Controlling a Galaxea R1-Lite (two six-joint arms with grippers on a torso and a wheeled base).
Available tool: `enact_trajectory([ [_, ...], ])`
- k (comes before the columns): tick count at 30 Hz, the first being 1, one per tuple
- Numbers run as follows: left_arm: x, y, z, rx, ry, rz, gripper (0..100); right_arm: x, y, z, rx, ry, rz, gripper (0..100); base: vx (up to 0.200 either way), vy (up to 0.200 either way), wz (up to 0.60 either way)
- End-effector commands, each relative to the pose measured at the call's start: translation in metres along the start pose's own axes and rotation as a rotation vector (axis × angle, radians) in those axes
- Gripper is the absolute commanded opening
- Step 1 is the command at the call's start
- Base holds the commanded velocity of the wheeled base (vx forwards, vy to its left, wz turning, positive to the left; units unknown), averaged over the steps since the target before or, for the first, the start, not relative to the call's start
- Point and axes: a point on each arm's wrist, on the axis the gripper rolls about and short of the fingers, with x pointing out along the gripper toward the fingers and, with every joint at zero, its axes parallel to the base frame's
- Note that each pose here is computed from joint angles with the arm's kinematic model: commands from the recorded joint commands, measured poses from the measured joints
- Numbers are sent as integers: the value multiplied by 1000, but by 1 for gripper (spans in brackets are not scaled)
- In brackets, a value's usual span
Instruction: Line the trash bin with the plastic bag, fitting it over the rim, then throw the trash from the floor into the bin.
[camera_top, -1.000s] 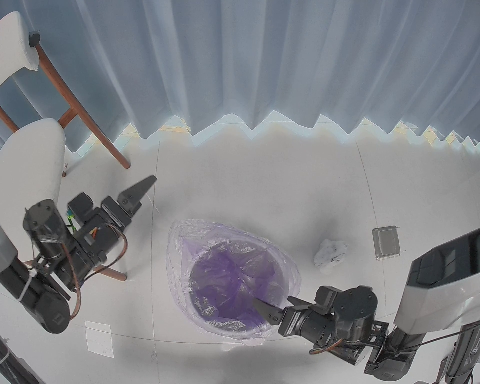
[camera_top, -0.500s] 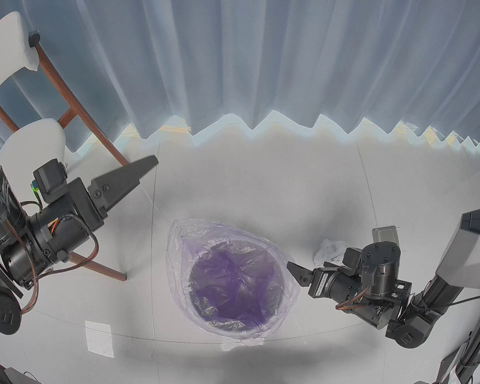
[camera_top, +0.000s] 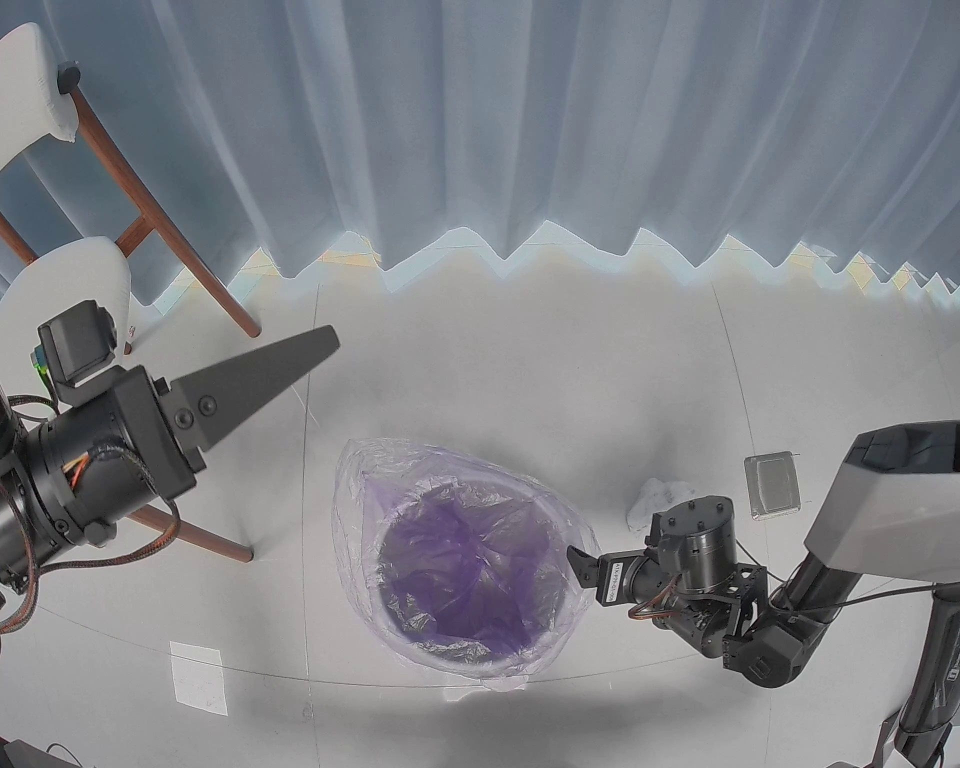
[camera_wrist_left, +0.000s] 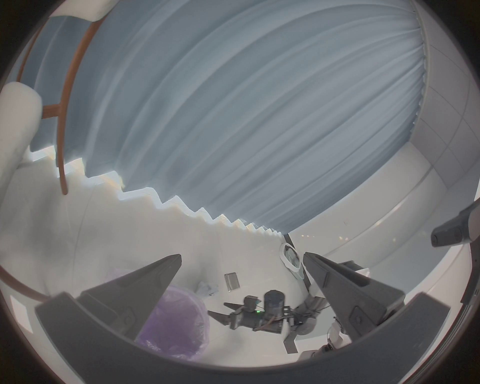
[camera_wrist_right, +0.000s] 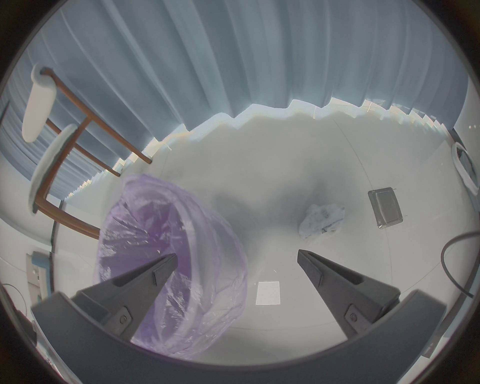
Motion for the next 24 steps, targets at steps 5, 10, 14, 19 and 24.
enact_trajectory([
  [5,-4,-6,-9,46,25,-25,100,20,7,-23,-34,49,-11,100,0,0,0],
  [10,-4,-1,-15,93,51,-9,100,24,13,-27,-42,49,4,100,0,0,0],
  [14,-3,0,-15,98,51,-2,100,33,17,-38,-69,49,15,100,0,0,0],
  [19,-4,0,-17,114,64,-4,100,41,19,-42,-106,22,23,100,0,0,0],
  [24,-5,2,-21,150,79,-2,100,28,15,-17,-82,-78,20,100,0,0,0],
])
